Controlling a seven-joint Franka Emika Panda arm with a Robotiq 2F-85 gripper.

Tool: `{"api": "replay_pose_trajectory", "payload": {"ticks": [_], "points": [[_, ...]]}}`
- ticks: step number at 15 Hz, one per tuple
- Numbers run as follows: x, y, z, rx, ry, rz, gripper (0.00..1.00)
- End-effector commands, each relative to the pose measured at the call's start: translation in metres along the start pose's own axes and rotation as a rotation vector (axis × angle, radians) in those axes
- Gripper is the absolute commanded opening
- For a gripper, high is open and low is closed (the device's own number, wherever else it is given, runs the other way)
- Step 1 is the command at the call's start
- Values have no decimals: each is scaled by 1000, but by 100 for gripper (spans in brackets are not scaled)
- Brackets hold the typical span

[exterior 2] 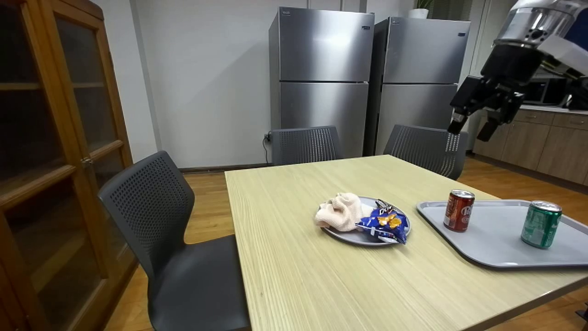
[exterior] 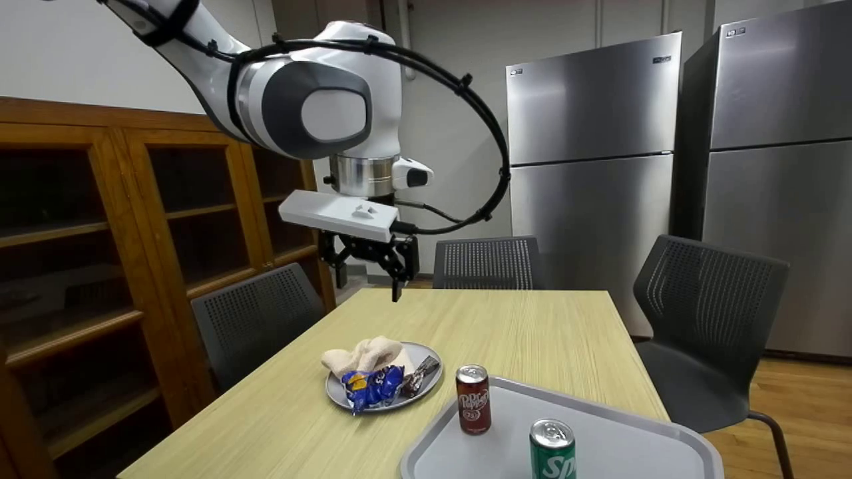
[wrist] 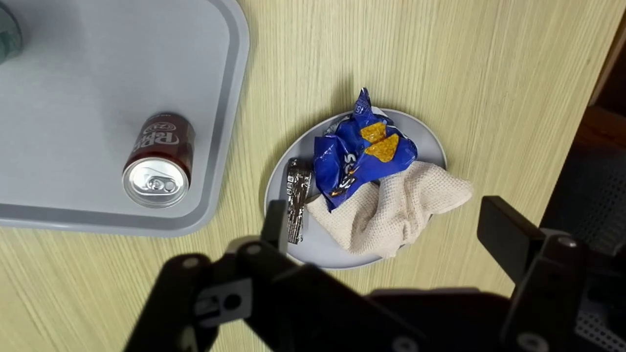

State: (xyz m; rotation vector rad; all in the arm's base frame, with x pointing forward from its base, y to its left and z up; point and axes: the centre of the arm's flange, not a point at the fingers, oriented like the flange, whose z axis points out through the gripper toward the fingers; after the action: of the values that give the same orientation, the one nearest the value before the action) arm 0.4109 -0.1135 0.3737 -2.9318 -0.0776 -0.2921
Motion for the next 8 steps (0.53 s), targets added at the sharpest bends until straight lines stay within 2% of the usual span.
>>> {"api": "replay_pose_trajectory", "payload": {"ticks": [1,4,8], "points": [[23,-9,25,-26,19,25,100],[39,-14,44,-30,17,10,100],[57,-24,76,-25,-32,21,100]]}}
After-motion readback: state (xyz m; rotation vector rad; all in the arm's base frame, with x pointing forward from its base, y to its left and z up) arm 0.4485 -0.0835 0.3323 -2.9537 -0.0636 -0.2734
